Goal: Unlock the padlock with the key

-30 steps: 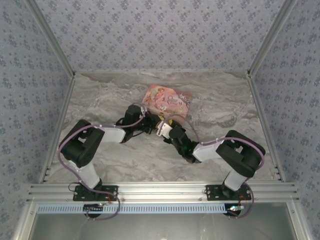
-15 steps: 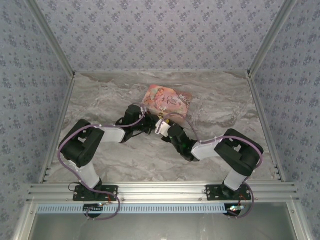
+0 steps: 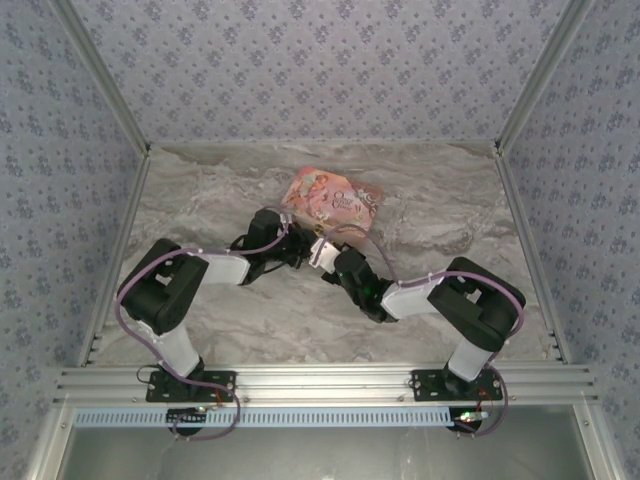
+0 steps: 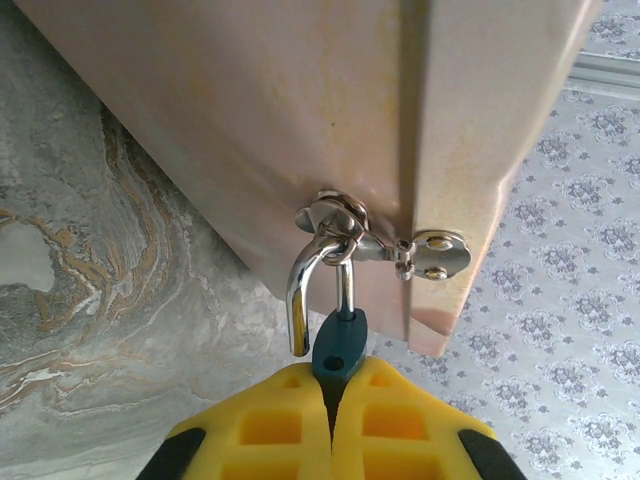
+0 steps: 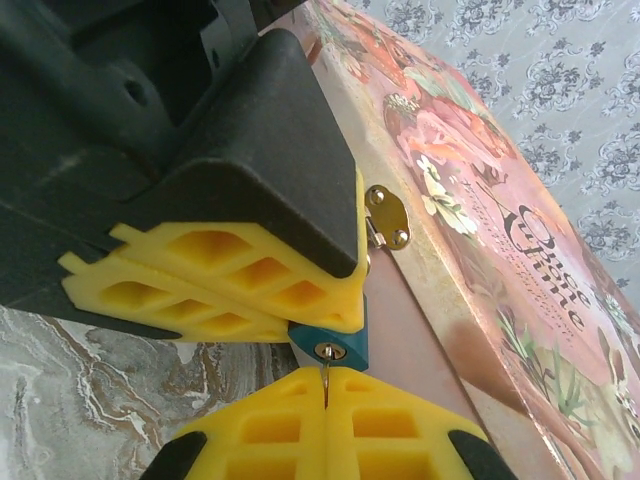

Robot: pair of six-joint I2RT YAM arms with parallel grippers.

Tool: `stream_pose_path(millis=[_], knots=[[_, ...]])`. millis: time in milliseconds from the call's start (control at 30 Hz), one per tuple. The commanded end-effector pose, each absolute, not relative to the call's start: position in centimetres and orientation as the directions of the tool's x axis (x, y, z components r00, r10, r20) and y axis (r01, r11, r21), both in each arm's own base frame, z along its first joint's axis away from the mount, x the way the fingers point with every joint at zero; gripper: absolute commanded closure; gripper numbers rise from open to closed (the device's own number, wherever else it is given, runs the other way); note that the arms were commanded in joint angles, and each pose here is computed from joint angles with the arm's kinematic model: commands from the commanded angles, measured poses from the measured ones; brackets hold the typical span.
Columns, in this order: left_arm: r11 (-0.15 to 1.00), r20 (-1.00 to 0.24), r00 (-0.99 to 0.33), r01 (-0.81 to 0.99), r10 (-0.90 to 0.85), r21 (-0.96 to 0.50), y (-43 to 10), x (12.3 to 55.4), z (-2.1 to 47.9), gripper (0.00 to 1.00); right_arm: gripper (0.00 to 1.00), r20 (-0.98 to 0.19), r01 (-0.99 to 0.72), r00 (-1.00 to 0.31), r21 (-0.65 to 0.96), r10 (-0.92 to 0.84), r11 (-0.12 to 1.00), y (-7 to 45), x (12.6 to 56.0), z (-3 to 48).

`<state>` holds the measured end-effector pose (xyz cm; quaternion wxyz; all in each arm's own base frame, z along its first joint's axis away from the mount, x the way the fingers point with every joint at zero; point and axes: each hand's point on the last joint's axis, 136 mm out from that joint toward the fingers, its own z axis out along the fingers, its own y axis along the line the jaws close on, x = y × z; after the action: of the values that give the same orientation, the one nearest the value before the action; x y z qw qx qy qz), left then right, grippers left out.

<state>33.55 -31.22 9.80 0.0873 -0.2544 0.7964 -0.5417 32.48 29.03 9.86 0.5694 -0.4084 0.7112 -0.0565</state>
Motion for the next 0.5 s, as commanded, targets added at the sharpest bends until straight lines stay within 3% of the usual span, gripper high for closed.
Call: stream_pose_path(millis=[0,233,467], knots=[[0.231,0.087,-0.884,-0.213,-0.46,-0.949,-32.2,33.9,13.4,1.0,1.0,-0.786,-0.525,-0.032,-0.513,-0.617,0.68,29.7,32.7,10.1],[0.23,0.085,-0.884,-0.211,-0.46,-0.95,-32.2,33.8,13.5,1.0,1.0,-0.835,-0.606,-0.079,-0.393,-0.544,0.691,30.8,32.2,9.7],[0.228,0.079,-0.881,-0.207,-0.467,-0.951,-32.0,33.8,13.7,1.0,1.0,-0.906,-0.664,-0.241,-0.108,-0.349,0.739,31.4,32.0,9.2]])
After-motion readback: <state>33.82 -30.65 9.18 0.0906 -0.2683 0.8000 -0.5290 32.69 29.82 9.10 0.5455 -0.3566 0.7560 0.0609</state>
